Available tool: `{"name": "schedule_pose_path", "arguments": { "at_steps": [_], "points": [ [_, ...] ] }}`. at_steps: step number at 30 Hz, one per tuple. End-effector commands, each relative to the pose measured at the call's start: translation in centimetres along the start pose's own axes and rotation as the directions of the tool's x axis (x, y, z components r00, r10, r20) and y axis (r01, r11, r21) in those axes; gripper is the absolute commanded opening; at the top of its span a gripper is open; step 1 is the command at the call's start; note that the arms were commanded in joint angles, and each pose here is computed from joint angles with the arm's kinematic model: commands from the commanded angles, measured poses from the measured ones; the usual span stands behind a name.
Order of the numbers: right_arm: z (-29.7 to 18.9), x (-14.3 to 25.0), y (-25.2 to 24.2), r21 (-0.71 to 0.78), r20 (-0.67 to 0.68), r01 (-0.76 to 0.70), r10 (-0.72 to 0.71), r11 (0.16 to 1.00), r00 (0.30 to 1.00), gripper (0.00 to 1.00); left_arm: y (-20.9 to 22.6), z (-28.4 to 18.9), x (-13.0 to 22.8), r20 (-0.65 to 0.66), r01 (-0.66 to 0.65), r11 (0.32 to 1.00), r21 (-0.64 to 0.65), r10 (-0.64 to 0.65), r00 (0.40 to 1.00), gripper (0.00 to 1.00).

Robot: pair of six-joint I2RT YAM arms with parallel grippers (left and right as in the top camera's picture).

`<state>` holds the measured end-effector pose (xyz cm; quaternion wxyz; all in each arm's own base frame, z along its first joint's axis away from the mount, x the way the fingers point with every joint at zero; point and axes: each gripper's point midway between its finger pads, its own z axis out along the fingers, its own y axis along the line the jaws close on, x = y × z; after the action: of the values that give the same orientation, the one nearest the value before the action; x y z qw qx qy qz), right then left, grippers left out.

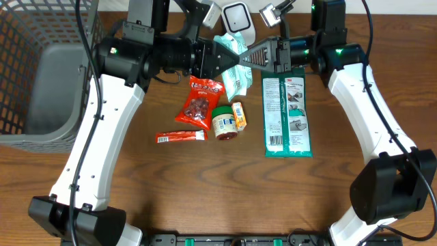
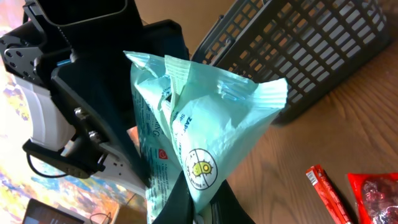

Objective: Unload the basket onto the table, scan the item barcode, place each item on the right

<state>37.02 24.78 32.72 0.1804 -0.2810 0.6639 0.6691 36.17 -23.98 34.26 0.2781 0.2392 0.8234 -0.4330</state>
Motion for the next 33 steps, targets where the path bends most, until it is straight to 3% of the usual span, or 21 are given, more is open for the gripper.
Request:
{"name": "schedule_pose_path", "arguments": {
  "at_steps": [1,3,5,10,12,15,19,23,26,33],
  "points": [
    [0.6,0.0,0.7,0.000,-0.007,0.001,-0.001,1.000,1.000,0.01,-0.6,0.4,-0.1,0.001,-0.023,0.999,0.040,0.023,1.000,0.25],
    [0.6,0.0,0.7,0.000,-0.007,0.002,-0.002,1.000,1.000,0.02,-0.6,0.3,-0.2,0.005,-0.028,0.999,0.040,0.028,1.000,0.20],
    [0.6,-0.1,0.7,0.000,-0.007,0.010,-0.010,1.000,1.000,0.10,-0.6,0.3,-0.3,0.008,-0.031,0.999,0.040,0.031,1.000,0.14],
    [-0.4,-0.5,0.5,0.011,0.012,0.030,-0.030,0.999,0.999,0.41,-0.3,0.1,-0.4,0.013,0.006,0.999,0.035,-0.006,1.000,0.08],
    [-1.1,-0.7,0.4,0.016,0.022,0.033,-0.033,0.999,0.999,0.53,0.0,-0.1,-0.6,0.019,0.050,0.998,0.029,-0.050,0.999,0.08],
    [-2.0,-1.0,0.2,0.027,0.038,0.046,-0.047,0.999,0.998,0.62,0.3,-0.8,-0.8,0.028,0.108,0.993,0.045,-0.110,0.994,0.08],
    [-2.6,-0.8,0.9,-0.015,0.034,0.098,-0.097,0.995,0.995,0.76,-0.8,-2.0,-1.0,0.020,0.148,0.976,0.160,-0.153,0.988,0.08],
    [-2.8,-0.7,0.8,-0.012,0.037,0.089,-0.088,0.996,0.995,0.75,-1.5,-3.4,-1.3,0.009,0.195,0.947,0.256,-0.205,0.979,0.08],
    [-2.2,-0.4,0.9,-0.022,0.026,0.077,-0.077,0.997,0.997,0.64,-2.5,-4.1,-1.3,-0.004,0.194,0.925,0.326,-0.204,0.979,0.07],
    [0.4,0.6,1.8,-0.067,-0.024,0.063,-0.065,0.996,0.998,0.57,-2.6,-4.1,-1.3,-0.008,0.198,0.922,0.332,-0.207,0.978,0.07]
  ]
}}
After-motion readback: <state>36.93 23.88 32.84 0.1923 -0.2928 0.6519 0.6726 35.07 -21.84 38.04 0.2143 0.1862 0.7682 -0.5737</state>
